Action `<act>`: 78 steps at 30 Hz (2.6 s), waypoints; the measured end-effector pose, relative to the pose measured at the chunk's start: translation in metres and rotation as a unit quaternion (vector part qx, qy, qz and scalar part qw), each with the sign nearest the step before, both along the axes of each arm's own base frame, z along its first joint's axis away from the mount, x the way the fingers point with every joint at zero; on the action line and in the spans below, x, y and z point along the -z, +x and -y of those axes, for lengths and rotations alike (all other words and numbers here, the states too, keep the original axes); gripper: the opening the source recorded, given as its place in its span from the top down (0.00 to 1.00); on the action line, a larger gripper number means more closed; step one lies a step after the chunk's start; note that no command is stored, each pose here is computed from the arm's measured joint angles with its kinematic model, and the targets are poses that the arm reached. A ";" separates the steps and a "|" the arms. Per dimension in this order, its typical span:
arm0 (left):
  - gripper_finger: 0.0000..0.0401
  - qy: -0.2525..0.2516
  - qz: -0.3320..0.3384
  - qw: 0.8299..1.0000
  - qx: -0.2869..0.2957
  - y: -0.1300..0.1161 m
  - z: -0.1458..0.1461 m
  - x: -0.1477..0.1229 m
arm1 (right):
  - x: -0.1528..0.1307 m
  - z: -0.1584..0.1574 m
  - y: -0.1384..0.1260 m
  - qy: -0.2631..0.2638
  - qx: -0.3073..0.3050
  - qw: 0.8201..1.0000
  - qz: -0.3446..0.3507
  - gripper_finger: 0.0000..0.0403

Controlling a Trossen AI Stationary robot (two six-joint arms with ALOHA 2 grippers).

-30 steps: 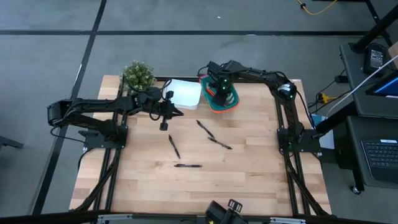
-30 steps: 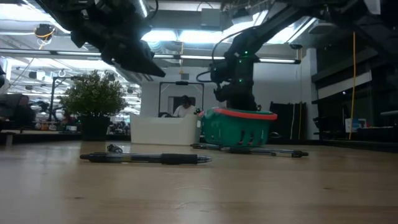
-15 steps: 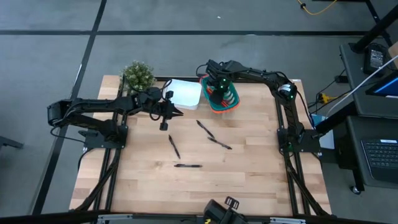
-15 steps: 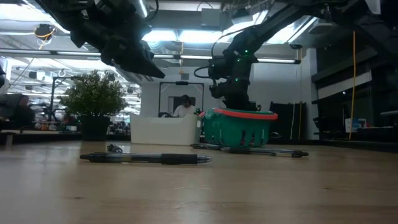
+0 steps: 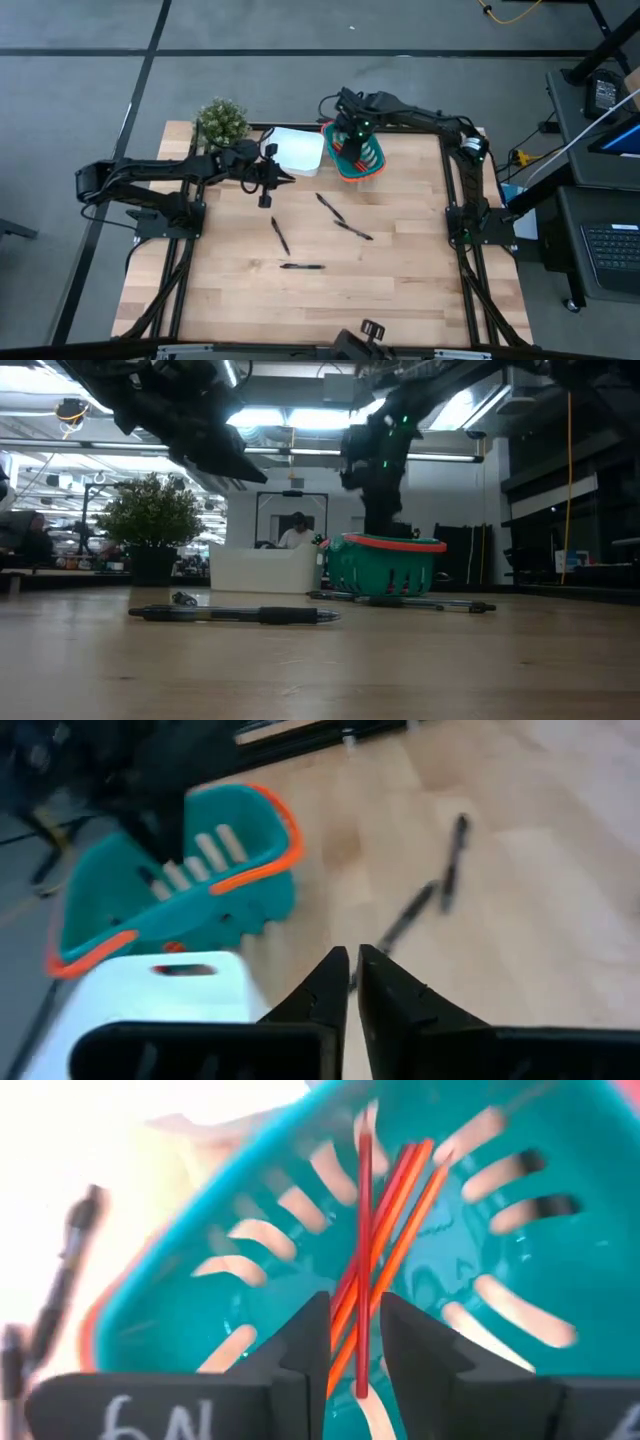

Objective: Sort pens & pencils
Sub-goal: Put the bottom right black pen into the white bin

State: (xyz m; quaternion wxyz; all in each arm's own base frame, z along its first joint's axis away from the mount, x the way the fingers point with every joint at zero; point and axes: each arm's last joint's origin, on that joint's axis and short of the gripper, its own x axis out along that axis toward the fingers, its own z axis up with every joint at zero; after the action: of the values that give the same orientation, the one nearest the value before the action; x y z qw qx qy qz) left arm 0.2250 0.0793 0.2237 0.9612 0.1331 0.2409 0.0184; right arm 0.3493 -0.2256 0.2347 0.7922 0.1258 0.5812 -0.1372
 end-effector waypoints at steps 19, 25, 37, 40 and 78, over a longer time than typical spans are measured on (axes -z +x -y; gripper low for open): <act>0.95 -0.031 0.097 0.993 -0.053 -0.059 0.021 -0.012 | -0.082 -0.102 -0.002 -0.084 -0.123 0.979 0.142 0.77; 0.95 -0.043 0.158 0.986 -0.045 -0.087 0.037 -0.010 | -0.072 -0.130 -0.019 -0.117 -0.107 0.970 0.182 0.77; 0.99 -0.062 0.168 0.983 -0.045 -0.100 0.054 -0.002 | -0.043 -0.200 -0.055 -0.112 -0.084 0.955 0.263 0.77; 0.98 -0.064 0.169 0.983 -0.033 -0.099 0.058 -0.002 | -0.033 -0.216 -0.056 -0.079 -0.077 0.961 0.252 0.77; 0.97 -0.066 0.157 0.985 -0.041 -0.096 0.066 0.000 | 0.049 -0.247 -0.044 0.073 -0.049 0.993 0.074 0.52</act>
State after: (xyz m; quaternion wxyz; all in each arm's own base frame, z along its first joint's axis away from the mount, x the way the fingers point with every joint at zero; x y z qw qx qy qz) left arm 0.1295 0.0131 0.2234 0.9922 0.0551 0.0928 0.0624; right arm 0.3052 0.0213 0.1853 0.8277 0.1645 0.5345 -0.0460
